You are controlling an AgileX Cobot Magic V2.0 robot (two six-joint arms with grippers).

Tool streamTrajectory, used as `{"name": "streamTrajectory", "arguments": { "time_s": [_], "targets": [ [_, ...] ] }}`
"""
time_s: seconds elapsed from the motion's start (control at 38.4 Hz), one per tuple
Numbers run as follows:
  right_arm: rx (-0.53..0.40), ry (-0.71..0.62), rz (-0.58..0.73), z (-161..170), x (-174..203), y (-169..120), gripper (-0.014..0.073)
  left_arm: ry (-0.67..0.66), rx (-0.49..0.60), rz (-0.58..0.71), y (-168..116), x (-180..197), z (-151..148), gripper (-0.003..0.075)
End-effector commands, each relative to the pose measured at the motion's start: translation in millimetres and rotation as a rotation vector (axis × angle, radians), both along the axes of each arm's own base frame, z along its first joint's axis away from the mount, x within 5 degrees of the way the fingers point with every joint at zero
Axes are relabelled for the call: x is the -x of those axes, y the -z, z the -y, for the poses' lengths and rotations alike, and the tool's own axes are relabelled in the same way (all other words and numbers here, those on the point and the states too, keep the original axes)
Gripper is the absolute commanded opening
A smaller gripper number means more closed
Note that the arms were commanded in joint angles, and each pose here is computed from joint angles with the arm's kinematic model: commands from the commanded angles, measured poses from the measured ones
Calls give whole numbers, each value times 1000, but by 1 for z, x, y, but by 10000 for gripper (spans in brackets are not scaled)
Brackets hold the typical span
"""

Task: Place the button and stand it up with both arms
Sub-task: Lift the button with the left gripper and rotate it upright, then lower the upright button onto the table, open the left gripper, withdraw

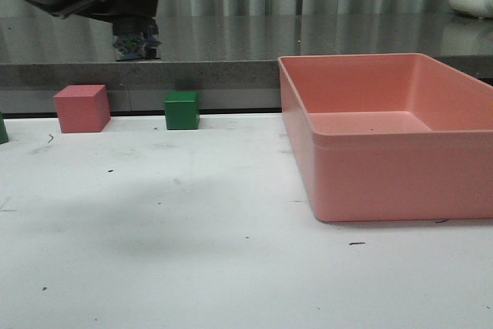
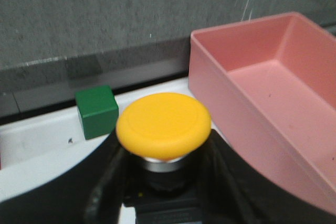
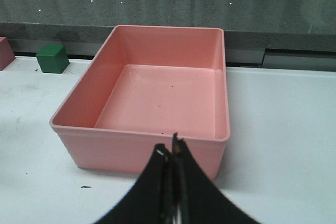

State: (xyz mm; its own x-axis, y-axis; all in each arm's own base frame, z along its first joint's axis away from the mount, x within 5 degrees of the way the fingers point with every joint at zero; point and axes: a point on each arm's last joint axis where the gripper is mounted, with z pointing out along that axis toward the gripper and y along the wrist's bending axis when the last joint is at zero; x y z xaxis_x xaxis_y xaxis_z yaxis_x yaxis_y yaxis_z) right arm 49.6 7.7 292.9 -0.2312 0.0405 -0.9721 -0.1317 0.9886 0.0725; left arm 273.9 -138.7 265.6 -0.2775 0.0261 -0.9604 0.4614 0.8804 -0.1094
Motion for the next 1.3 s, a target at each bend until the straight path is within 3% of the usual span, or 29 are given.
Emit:
{"name": "streamTrajectory", "arguments": {
  "time_s": [0.0, 0.26, 0.5, 0.7, 0.83, 1.28],
  "targets": [
    [7, 4, 94, 0, -1, -14, -68, 26, 170, 261, -24, 16, -10, 136],
    [7, 4, 94, 0, -1, -14, -68, -14, 170, 232, 12, 20, -27, 136],
    [7, 4, 94, 0, -1, -14, -68, -75, 115, 110, 55, -2, -37, 136],
    [7, 4, 94, 0, -1, -14, -68, -73, 114, 117, 89, -16, -36, 138],
    [7, 4, 94, 0, -1, -14, -68, -58, 65, 128, 104, -19, -35, 138],
    [7, 4, 94, 0, -1, -14, -68, -58, 43, 50, 134, -21, -34, 139]
  ]
}}
